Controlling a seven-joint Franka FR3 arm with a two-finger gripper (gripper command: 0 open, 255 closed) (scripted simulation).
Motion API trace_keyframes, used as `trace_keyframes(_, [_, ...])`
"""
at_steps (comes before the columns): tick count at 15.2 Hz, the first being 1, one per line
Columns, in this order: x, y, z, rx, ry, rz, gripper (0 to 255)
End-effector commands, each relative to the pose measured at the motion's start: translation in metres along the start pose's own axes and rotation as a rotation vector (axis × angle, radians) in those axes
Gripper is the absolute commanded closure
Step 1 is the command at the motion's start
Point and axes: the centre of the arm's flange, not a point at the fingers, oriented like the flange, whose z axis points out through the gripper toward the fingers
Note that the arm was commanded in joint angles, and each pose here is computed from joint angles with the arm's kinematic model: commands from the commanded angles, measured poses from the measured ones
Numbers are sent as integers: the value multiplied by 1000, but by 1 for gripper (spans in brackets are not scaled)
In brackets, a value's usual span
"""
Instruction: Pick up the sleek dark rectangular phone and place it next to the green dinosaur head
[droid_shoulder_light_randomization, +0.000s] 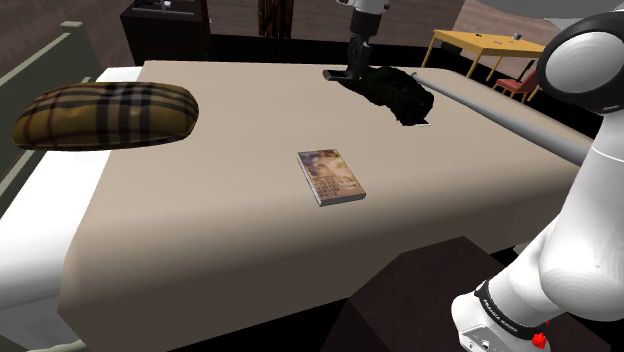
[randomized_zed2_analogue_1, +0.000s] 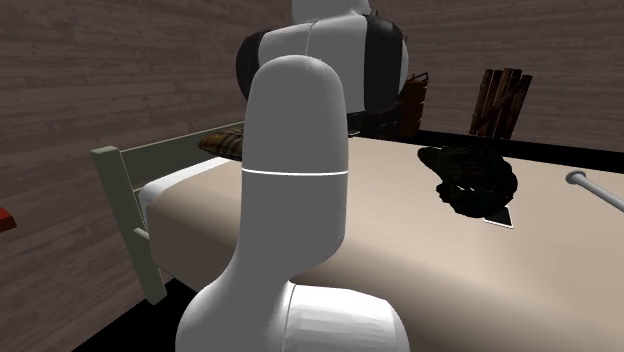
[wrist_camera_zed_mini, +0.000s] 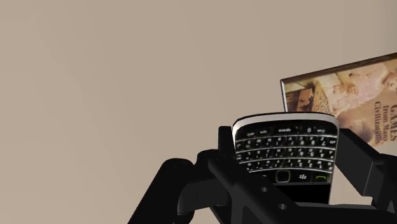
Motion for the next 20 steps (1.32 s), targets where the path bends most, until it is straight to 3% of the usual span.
trace_keyframes(1, [-27,8,-3,0,0,-1,255])
trace_keyframes(9, [-128,42,-5,0,0,-1,255])
trace_keyframes(20, [-128,42,53,0,0,-1,255])
